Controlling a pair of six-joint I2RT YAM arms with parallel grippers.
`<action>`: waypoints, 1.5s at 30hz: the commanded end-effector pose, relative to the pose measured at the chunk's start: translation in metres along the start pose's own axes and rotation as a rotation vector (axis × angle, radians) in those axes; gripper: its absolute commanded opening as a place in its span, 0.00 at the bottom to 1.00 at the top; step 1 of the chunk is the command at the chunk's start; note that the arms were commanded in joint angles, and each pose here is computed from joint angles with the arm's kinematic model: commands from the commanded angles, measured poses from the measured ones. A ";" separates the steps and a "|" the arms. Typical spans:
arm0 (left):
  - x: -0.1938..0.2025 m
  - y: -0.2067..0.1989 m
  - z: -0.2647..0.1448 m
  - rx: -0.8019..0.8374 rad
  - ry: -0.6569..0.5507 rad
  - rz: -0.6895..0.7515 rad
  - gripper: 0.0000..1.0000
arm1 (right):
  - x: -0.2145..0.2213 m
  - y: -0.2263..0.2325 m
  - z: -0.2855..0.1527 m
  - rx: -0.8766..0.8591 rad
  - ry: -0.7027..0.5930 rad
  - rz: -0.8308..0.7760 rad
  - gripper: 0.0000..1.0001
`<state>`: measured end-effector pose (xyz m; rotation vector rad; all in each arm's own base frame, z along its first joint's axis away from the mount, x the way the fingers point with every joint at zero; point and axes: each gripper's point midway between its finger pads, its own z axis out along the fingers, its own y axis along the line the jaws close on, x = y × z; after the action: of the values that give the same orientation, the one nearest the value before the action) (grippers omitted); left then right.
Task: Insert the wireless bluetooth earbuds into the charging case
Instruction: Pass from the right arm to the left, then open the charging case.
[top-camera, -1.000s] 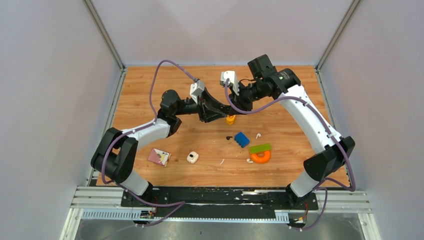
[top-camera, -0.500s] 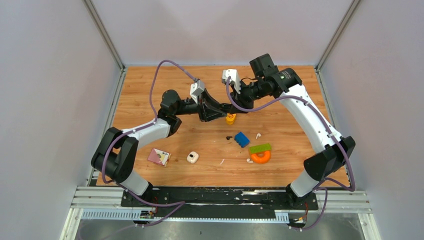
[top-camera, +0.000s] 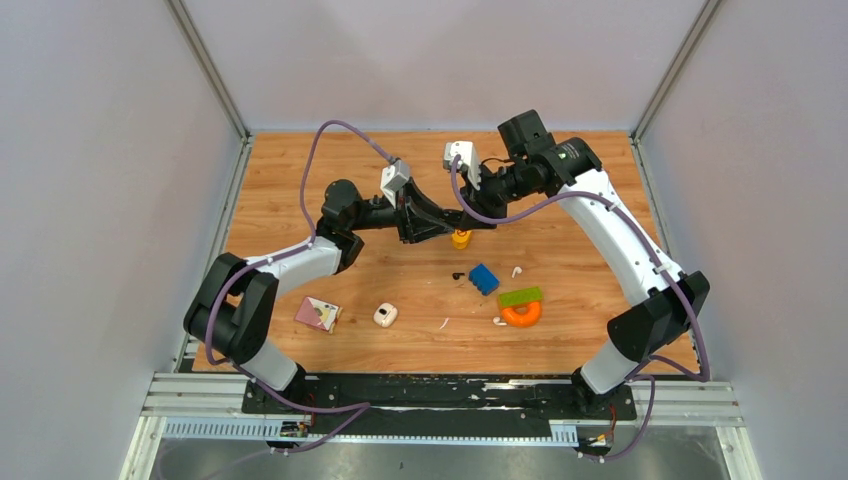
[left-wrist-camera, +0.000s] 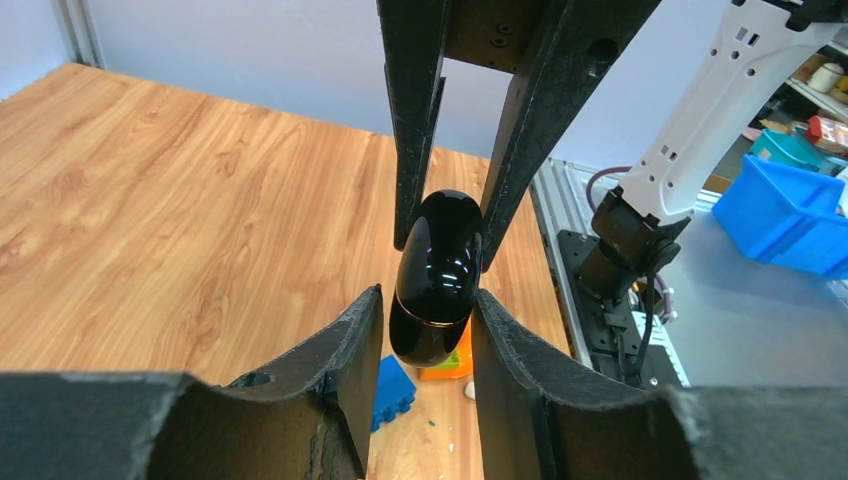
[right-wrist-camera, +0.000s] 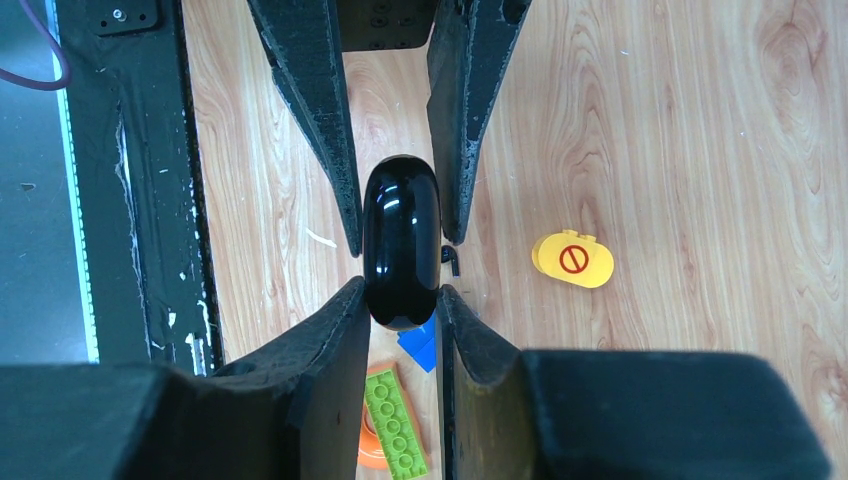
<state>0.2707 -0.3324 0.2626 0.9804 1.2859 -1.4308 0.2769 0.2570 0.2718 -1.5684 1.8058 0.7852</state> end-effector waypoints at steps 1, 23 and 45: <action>-0.018 0.001 0.003 0.015 -0.033 0.059 0.44 | -0.012 0.000 -0.007 0.015 -0.045 -0.027 0.22; -0.019 0.004 0.006 0.025 -0.048 0.072 0.13 | -0.016 -0.004 -0.008 0.011 -0.056 0.015 0.36; -0.019 -0.003 0.003 0.055 -0.074 0.141 0.00 | -0.037 -0.022 -0.011 -0.098 -0.123 0.288 0.50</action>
<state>0.2768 -0.3354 0.2668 0.9843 1.2073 -1.4233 0.2968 0.2647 0.2811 -1.4246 1.9585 0.9307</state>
